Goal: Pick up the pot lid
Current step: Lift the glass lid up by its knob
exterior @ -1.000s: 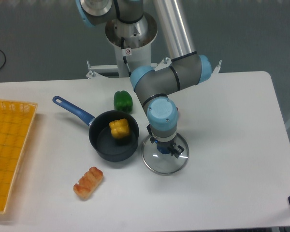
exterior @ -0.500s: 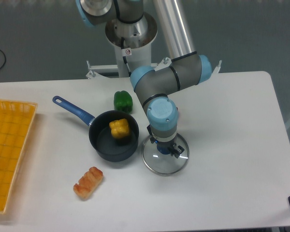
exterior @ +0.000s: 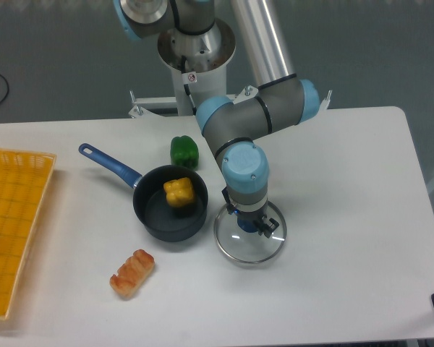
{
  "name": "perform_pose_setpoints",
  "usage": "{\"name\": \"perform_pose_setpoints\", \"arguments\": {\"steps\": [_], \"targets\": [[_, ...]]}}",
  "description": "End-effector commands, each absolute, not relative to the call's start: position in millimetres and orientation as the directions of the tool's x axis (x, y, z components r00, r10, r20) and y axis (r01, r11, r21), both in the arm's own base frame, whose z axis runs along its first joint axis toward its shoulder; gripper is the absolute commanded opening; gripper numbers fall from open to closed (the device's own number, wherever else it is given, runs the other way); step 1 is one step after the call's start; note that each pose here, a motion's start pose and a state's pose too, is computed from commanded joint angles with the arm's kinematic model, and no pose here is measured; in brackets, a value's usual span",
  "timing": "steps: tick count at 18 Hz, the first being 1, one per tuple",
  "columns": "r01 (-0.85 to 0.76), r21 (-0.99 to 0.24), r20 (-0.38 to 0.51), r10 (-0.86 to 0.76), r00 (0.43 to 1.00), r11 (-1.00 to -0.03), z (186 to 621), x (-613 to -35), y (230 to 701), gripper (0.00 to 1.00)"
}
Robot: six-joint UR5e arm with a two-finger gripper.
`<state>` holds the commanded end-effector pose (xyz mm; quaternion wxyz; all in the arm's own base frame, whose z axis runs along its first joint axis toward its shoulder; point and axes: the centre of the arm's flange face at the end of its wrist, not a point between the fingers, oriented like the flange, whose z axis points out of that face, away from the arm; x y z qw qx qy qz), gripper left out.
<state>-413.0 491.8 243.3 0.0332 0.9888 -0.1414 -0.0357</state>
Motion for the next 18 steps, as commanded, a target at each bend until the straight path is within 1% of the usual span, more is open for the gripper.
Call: {"name": "perform_pose_setpoints", "arguments": {"steps": [4,6,18], "targets": [[-0.264,0.058,-0.095,-0.268,0.959,-0.963,264.9,-426.6,493.1,0.59],[-0.261,0.027,-0.107,-0.262,0.959,-0.965,278.3,-428.4,493.8,0.57],[-0.260,0.021,-0.112,-0.260,0.959,-0.965,283.1,-427.0,491.9,0.57]]}}
